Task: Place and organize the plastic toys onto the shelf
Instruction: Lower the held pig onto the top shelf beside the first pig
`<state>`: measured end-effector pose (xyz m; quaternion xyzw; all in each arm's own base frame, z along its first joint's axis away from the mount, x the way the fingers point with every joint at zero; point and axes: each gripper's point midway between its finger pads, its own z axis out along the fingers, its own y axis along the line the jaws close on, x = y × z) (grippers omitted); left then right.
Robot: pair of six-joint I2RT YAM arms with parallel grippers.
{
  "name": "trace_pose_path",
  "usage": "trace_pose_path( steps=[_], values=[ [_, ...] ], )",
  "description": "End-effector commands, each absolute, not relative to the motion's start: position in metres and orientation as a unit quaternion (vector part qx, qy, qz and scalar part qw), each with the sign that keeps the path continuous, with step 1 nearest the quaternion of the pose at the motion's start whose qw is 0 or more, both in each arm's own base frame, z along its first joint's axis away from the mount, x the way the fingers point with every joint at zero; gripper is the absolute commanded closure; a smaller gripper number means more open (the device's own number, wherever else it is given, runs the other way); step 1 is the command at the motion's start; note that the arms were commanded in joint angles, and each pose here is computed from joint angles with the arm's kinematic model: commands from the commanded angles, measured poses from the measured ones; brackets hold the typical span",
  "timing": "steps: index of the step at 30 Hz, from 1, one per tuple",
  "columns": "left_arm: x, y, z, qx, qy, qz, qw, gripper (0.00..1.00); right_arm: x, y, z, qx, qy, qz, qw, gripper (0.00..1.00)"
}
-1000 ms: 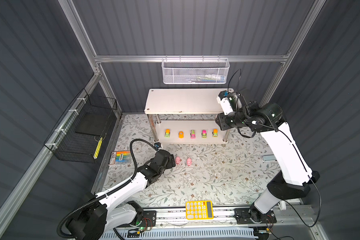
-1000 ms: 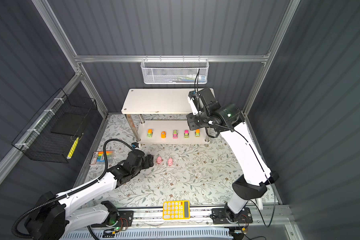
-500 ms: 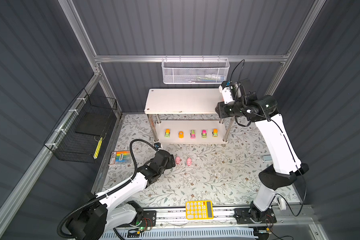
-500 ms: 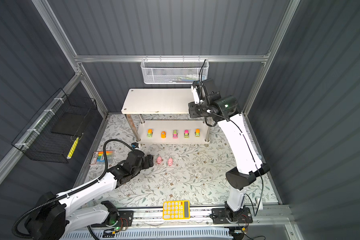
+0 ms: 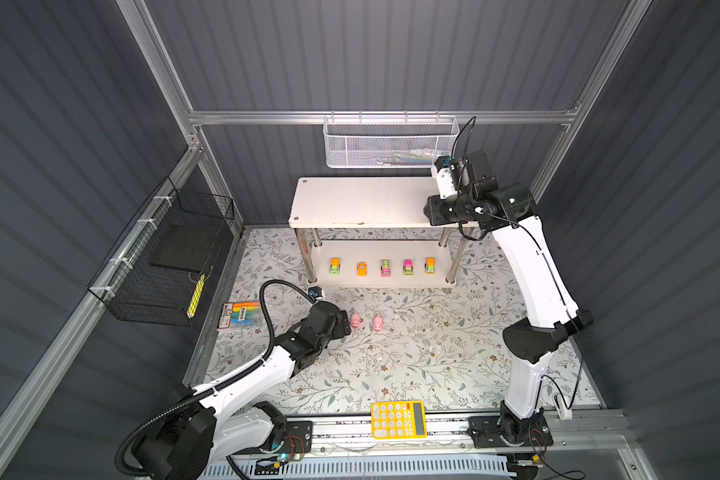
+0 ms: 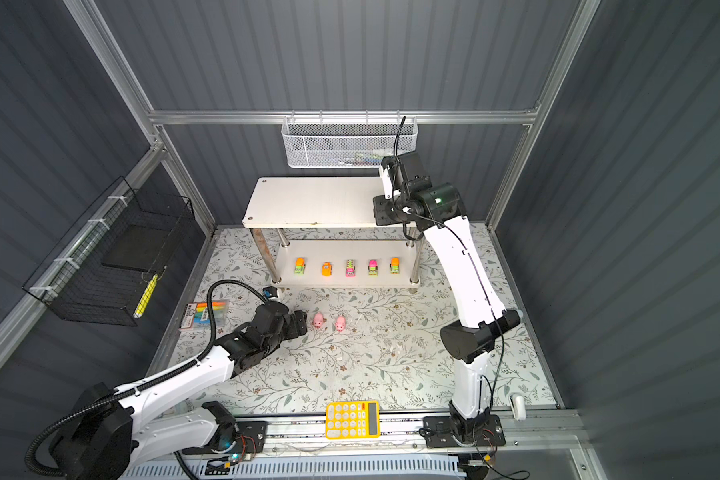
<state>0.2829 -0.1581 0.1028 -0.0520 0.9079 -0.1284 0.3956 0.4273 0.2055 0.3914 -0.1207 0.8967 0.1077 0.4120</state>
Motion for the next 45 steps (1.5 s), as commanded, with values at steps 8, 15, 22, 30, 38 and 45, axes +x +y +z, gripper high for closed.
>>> trace_pose_path(
  steps=[8, 15, 22, 30, 38, 45],
  values=[
    [0.281, -0.154, 0.101, -0.059, 0.908, -0.129, 0.395, 0.12, 0.444, 0.208, 0.394, -0.121, 0.889, 0.117, 0.427, 0.65],
    [0.281, -0.153, 0.1, -0.059, 0.908, -0.127, 0.394, 0.12, 0.449, 0.211, 0.391, -0.125, 0.888, 0.118, 0.426, 0.65],
    [0.281, -0.152, 0.1, -0.06, 0.908, -0.127, 0.394, 0.12, 0.456, 0.21, 0.387, -0.122, 0.889, 0.116, 0.426, 0.65],
    [0.28, -0.148, 0.098, -0.064, 0.908, -0.124, 0.394, 0.12, 0.462, 0.212, 0.38, -0.122, 0.891, 0.116, 0.423, 0.64],
    [0.281, -0.147, 0.095, -0.066, 0.909, -0.125, 0.391, 0.12, 0.47, 0.213, 0.376, -0.119, 0.89, 0.12, 0.423, 0.64],
    [0.281, -0.145, 0.091, -0.069, 0.91, -0.124, 0.389, 0.12, 0.475, 0.214, 0.375, -0.118, 0.889, 0.124, 0.424, 0.64]
  ],
)
